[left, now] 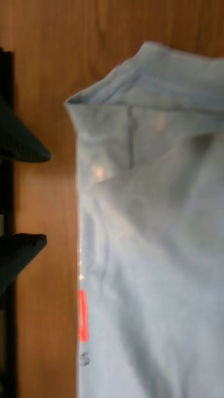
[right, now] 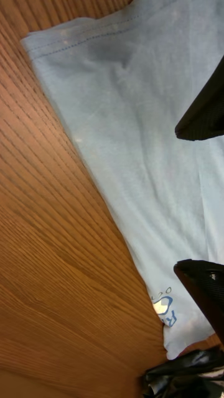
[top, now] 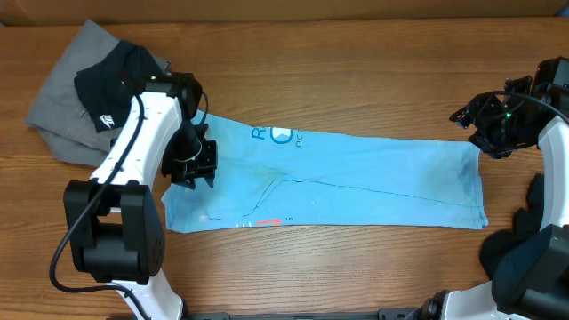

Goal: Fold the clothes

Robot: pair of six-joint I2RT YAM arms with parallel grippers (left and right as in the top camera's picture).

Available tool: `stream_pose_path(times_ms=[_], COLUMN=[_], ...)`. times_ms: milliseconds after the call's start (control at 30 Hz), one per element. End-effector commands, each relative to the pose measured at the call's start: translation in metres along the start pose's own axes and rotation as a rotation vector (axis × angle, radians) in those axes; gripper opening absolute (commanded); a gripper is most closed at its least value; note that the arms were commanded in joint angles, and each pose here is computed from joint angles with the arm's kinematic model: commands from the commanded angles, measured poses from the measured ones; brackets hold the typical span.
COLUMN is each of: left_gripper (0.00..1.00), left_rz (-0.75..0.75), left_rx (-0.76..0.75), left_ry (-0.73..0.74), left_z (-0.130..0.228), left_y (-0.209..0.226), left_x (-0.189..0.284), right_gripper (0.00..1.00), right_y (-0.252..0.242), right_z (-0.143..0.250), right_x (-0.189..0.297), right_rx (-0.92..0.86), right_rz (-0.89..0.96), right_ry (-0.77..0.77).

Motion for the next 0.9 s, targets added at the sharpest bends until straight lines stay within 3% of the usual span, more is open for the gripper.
stream_pose_path(times_ms=[0, 300, 367, 533, 667, 867], left_gripper=[0.48, 0.49, 0.42, 0.11, 0.05, 0.04], left_rz=[-0.064, -0.013, -0.021, -0.02, -0.02, -0.02], left_rx=[0.01, 0.01, 0.011, 0.012, 0.023, 0.027], left_ry=[-0.014, -0.044, -0.041, -0.038, -0.034, -0.026], left_z=[0.004, 0.003, 0.004, 0.004, 0.004, 0.003], left_y=[0.004, 0.005, 0.007, 0.006, 0.006, 0.005], left_x=[-0.013, -0.065, -0.071, -0.07, -0.067, -0.052], right_gripper=[0.65, 0.65, 0.65, 0.65, 0.65, 0.65], right_y=[0.006, 0.006, 0.006, 0.006, 0.006, 0.006], right_z=[0.0, 0.0, 0.0, 0.0, 0.0, 0.0], right_x=[0.006, 0.006, 0.006, 0.006, 0.006, 0.006], right_rx=[0.022, 0.022, 0.022, 0.022, 0.022, 0.022], right_rz=[-0.018, -0.019, -0.018, -0.019, -0.018, -0.018], right_ry=[-0.017, -0.016, -0.016, -0.016, -0.016, -0.016])
Point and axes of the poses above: each gripper's point midway between its finger pads, its own x axis back along the fingers, its own y axis along the line the jaws close on, z = x × y, the point moved 10 cm from there along x, back along the fingers, and after that the axes turned 11 degrees about -x, right-handed, at the moved point
